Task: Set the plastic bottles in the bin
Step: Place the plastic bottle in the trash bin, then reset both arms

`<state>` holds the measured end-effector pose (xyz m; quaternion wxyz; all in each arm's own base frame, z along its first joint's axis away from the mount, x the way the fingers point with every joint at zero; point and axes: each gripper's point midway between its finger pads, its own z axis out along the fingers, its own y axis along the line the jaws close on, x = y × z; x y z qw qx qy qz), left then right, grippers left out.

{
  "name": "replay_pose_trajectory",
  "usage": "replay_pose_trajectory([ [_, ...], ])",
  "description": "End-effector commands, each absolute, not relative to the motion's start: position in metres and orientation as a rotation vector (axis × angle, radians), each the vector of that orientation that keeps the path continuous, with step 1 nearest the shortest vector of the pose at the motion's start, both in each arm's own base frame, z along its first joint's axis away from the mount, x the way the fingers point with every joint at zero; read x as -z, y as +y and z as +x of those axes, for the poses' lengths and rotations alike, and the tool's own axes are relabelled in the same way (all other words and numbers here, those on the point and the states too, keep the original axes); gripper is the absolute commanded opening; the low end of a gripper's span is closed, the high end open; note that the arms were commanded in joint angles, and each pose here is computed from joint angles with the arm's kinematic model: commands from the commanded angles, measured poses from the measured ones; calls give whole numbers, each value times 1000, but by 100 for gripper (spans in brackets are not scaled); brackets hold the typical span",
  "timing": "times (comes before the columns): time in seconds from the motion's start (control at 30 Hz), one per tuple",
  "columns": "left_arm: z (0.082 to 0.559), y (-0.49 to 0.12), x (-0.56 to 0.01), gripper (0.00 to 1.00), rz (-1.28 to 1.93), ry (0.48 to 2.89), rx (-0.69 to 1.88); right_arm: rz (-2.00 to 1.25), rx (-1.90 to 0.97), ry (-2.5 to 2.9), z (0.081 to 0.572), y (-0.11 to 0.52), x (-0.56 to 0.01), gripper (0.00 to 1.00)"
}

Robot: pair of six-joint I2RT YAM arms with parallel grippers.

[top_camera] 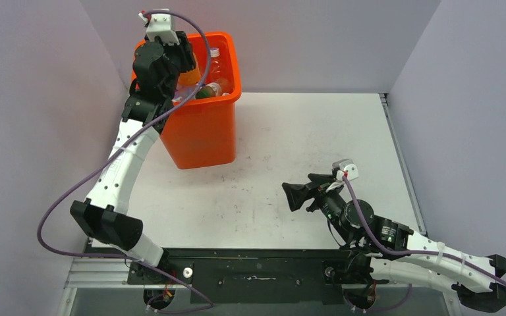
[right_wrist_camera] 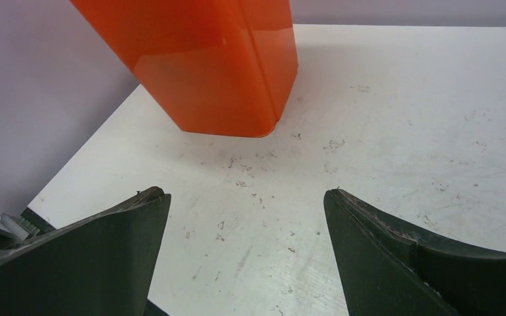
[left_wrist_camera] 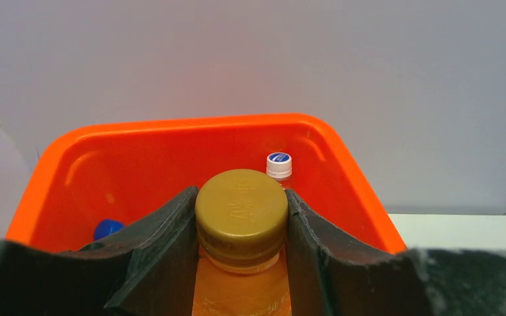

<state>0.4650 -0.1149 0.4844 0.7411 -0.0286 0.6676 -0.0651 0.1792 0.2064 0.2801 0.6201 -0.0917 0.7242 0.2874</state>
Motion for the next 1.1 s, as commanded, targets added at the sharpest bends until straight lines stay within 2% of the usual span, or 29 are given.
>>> replay_pose_trajectory([
  [0.0,479,-128,-515,0,-28,1408,261,-140,-636,1645,185,198,-282,90],
  [0.1,496,-123,-509,0,-21,1411,201,-153,-614,1663,185,197,-281,90],
  [0.23,502,-137,-506,1,-2,1385,302,-129,-542,1681,189,186,-275,90],
  [0.27,502,-143,-507,15,22,1375,331,-120,-533,1681,190,184,-274,90],
  [0.3,503,-148,-508,43,50,1371,349,-116,-529,1681,190,183,-273,90],
  [0.33,504,-145,-506,87,36,1378,332,-111,-527,1679,191,182,-272,90],
  [0.37,504,-139,-507,98,4,1382,306,-111,-528,1678,191,183,-272,90],
  [0.47,490,-123,-523,96,-43,1334,266,-116,-525,1685,191,184,-272,90],
  [0.7,412,-80,-582,96,-191,1132,267,-121,-548,1688,190,188,-272,90],
  [0.9,336,-31,-564,96,-332,1150,181,-107,-591,1672,187,189,-277,90],
  [1.07,273,10,-495,96,-458,1264,72,-113,-609,1666,187,193,-281,90],
])
